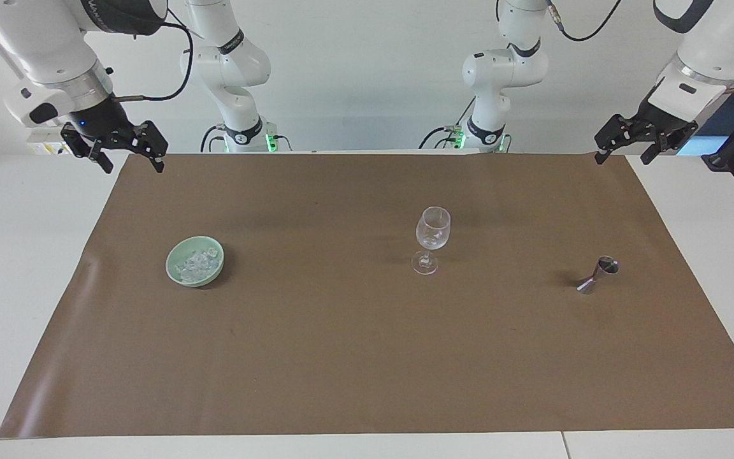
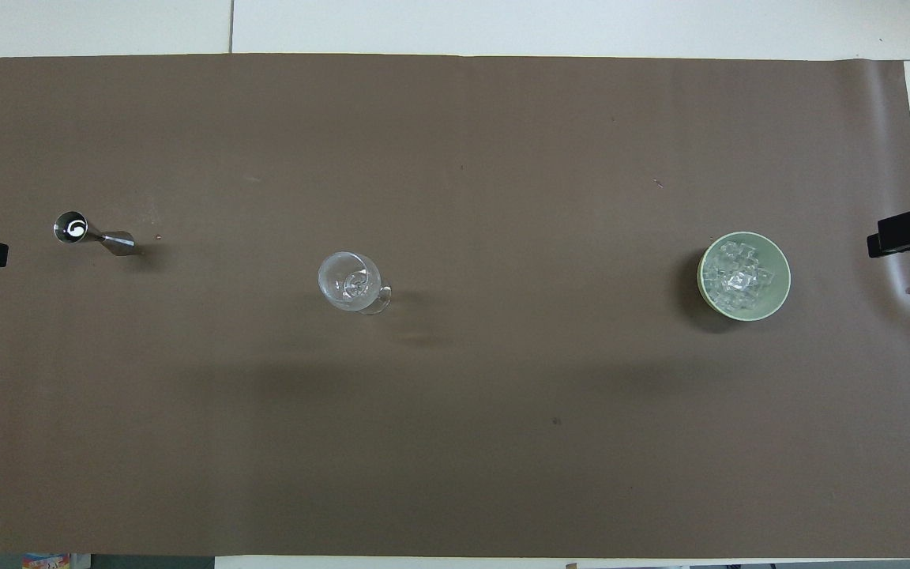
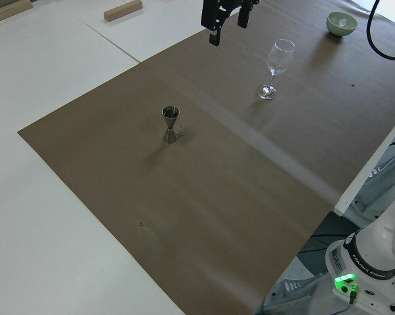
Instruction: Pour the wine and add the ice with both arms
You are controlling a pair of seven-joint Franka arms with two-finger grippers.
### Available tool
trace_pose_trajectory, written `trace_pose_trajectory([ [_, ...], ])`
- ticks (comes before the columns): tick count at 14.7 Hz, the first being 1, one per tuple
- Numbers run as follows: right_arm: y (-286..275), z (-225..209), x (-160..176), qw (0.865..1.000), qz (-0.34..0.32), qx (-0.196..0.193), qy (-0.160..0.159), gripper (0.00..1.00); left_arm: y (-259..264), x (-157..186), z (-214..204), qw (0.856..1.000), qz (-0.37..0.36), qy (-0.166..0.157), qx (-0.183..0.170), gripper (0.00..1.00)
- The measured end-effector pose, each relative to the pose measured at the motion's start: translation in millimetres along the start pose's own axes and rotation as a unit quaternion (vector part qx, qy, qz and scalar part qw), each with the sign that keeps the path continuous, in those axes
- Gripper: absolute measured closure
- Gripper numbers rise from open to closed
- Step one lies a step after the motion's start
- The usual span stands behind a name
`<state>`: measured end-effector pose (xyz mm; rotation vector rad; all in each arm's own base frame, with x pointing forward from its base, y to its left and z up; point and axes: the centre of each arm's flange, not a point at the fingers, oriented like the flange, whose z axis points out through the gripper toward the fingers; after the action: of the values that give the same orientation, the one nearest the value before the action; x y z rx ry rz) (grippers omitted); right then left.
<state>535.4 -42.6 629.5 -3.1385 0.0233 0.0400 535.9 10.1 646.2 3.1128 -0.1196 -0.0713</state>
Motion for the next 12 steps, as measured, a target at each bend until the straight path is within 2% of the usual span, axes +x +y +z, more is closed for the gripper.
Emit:
trace_pose_trajectory([
  [12, -1, 0, 0, 1.000, -0.001, 0.000, -0.001, 0.00, 1, 0, 11, 1.000, 0.003, -0.012, -0.001, 0.00],
])
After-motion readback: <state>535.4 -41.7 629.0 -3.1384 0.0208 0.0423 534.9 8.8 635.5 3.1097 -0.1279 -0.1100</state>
